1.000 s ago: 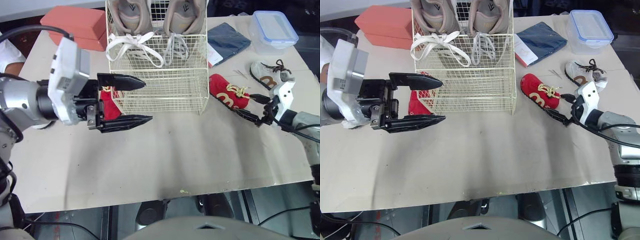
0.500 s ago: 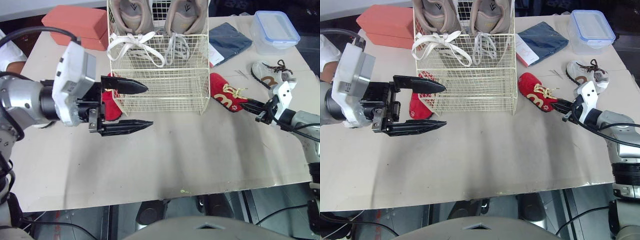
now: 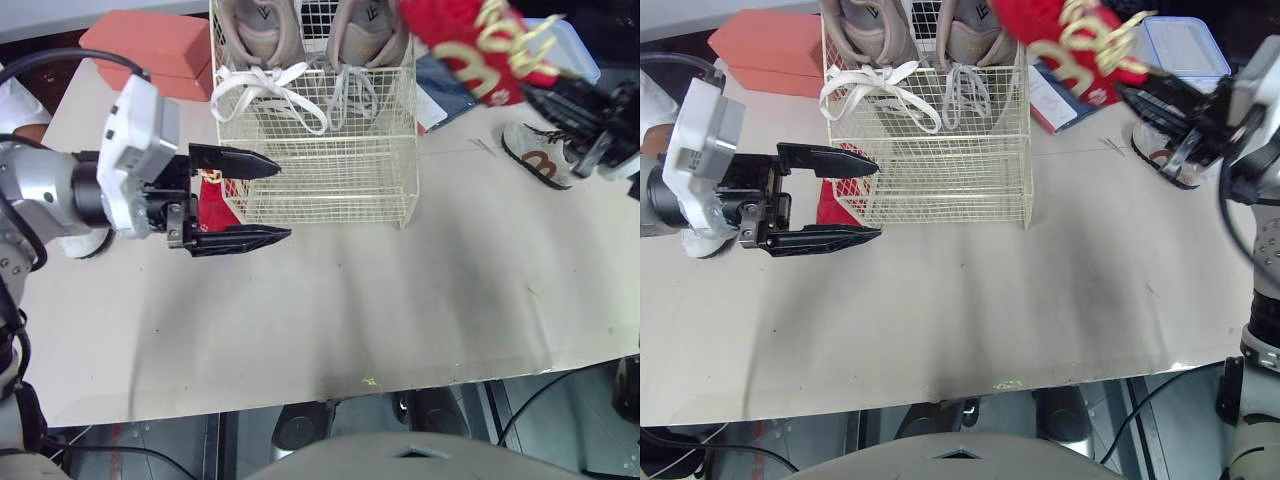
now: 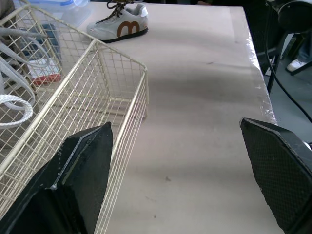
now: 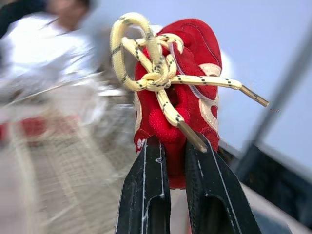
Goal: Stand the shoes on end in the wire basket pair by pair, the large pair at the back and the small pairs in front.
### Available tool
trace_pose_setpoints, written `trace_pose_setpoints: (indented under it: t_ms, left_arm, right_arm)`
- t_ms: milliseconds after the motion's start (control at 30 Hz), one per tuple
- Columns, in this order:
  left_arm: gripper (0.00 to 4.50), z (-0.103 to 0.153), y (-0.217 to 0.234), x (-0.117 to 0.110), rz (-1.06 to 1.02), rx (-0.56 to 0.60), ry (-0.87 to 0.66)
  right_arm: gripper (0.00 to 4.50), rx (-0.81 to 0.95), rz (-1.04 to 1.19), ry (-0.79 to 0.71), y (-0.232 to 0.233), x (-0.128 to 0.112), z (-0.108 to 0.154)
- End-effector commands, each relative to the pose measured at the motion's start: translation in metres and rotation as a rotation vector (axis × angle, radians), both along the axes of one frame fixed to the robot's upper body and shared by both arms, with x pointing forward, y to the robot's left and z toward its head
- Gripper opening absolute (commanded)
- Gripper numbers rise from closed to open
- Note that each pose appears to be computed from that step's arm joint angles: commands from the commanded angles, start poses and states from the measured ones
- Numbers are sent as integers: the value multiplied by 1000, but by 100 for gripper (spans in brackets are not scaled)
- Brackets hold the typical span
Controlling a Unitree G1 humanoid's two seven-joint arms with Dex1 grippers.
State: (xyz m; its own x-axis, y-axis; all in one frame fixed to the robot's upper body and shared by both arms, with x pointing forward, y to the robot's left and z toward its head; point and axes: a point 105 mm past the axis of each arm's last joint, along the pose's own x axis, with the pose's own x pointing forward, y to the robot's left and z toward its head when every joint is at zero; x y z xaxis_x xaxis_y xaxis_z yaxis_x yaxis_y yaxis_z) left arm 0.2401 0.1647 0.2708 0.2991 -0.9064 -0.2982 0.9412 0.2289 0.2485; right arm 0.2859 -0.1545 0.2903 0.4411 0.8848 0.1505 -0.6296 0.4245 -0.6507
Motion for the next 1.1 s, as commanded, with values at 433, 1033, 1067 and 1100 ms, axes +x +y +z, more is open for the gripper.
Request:
trace_pose_setpoints:
  t_ms: [433,1033,1067,1100]
  left_arm:
    - [450,40,1,-6,-37,-5,-149]
    - [450,6,-31,38,42,24,-124]
    - [450,6,-31,38,35,23,-123]
    - [450,8,-32,37,29,14,-122]
  right_arm:
    - [5,-613,251,-646,44,-7,-21]
    - [5,-574,334,-1013,76,-26,-4]
    - [5,-574,335,-1010,76,-26,-6]
    - [5,-575,335,-1002,76,-26,-7]
